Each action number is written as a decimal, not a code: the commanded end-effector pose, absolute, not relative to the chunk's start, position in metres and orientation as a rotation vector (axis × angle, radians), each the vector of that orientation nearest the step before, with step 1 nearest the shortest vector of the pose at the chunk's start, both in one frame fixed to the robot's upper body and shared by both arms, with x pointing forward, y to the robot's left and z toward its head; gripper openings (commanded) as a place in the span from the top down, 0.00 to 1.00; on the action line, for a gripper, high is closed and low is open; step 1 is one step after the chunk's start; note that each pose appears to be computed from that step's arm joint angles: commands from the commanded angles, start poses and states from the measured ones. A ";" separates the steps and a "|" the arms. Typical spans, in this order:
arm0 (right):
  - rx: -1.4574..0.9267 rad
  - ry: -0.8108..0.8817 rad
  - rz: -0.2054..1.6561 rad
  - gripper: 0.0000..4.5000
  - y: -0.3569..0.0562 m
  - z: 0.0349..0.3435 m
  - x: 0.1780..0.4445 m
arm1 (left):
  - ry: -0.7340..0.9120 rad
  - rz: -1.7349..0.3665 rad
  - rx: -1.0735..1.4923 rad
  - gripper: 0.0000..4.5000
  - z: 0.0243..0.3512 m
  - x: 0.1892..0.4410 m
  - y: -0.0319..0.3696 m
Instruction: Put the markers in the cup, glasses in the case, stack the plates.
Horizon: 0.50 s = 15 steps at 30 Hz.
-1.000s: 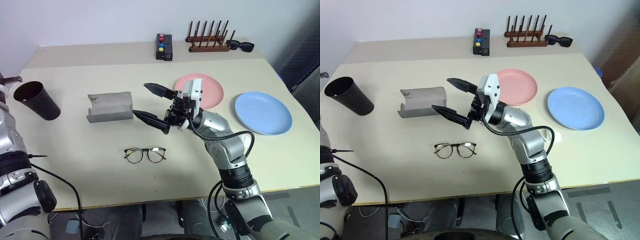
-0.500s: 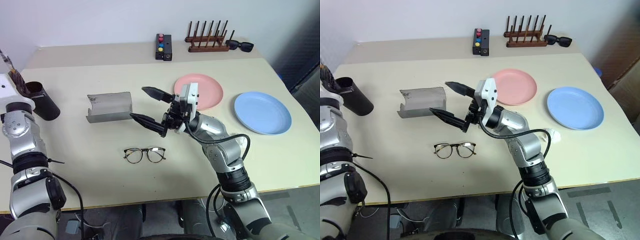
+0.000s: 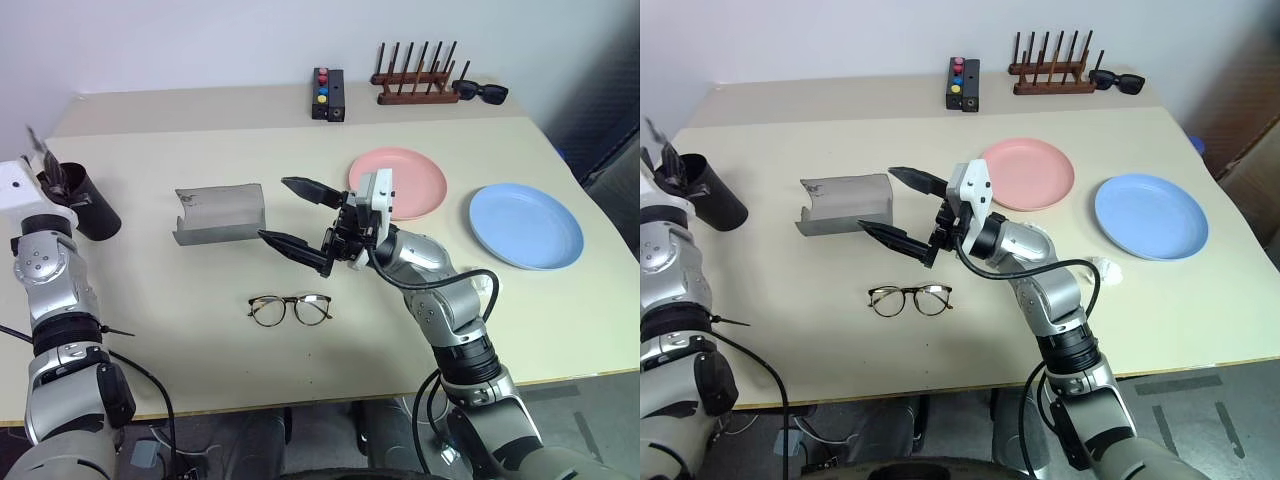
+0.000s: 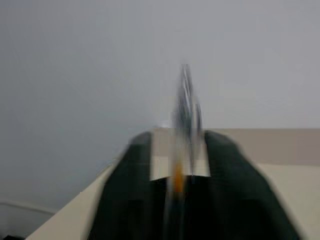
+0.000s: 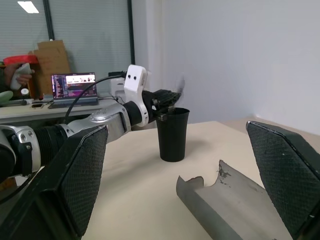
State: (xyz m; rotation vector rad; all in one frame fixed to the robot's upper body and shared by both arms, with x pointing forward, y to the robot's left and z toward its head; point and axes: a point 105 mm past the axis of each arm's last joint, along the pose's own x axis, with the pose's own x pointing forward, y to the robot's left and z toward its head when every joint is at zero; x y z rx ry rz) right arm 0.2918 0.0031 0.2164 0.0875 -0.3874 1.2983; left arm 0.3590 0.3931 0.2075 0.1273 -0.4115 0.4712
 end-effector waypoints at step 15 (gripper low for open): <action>0.032 -0.421 1.258 0.00 -0.010 0.227 0.297 | -0.548 0.187 0.122 0.41 0.264 0.358 0.345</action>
